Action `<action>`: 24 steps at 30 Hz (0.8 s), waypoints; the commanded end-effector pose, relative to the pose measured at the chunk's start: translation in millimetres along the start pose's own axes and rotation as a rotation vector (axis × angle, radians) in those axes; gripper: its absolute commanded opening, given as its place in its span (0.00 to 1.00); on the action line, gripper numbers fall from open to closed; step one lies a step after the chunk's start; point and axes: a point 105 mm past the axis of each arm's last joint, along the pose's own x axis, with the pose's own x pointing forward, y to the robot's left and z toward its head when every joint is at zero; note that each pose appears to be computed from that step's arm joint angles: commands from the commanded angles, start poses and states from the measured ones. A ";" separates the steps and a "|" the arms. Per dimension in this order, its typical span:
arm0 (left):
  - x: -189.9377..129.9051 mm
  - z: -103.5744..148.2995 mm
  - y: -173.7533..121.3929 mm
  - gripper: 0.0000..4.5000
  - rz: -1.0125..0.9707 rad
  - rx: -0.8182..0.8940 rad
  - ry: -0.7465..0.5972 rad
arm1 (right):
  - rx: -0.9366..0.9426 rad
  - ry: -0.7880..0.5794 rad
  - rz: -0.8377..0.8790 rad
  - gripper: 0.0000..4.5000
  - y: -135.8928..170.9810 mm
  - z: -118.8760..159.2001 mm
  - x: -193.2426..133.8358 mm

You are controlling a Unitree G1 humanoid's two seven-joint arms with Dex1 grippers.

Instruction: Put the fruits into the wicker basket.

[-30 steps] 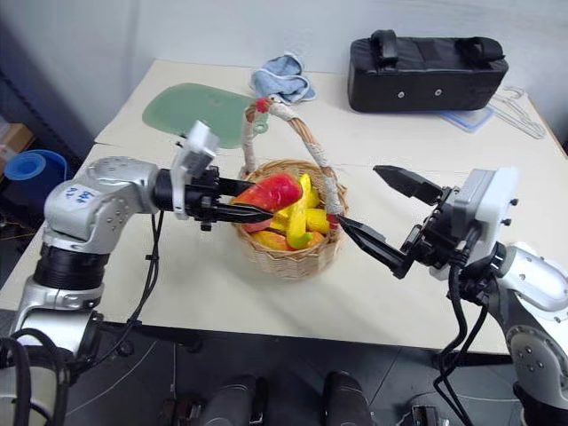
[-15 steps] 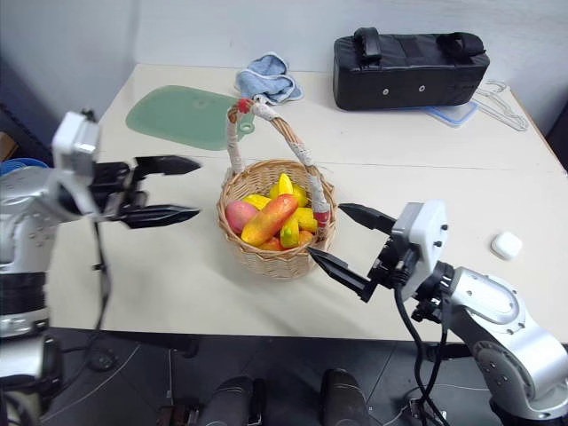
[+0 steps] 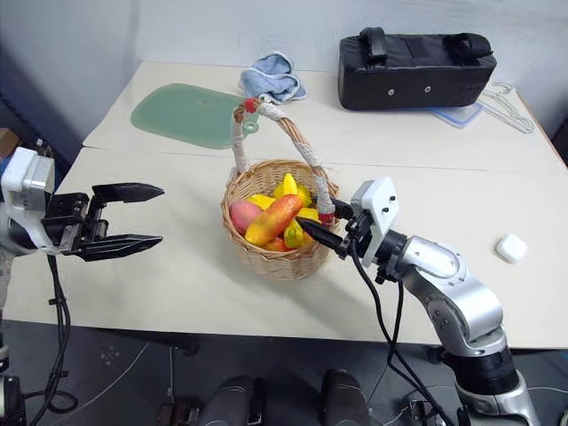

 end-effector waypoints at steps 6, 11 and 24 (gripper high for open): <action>11.3 5.4 -3.2 0.98 -0.022 0.017 -0.042 | -0.007 -0.086 0.049 0.04 4.6 23.8 -14.4; 34.1 19.9 -1.4 0.98 -0.087 -0.002 -0.170 | -0.055 -0.248 -0.136 0.04 -9.8 62.2 -63.9; 75.2 17.3 12.2 0.98 -0.269 0.024 -0.181 | -0.205 -0.071 -0.607 0.04 -103.9 39.3 -203.8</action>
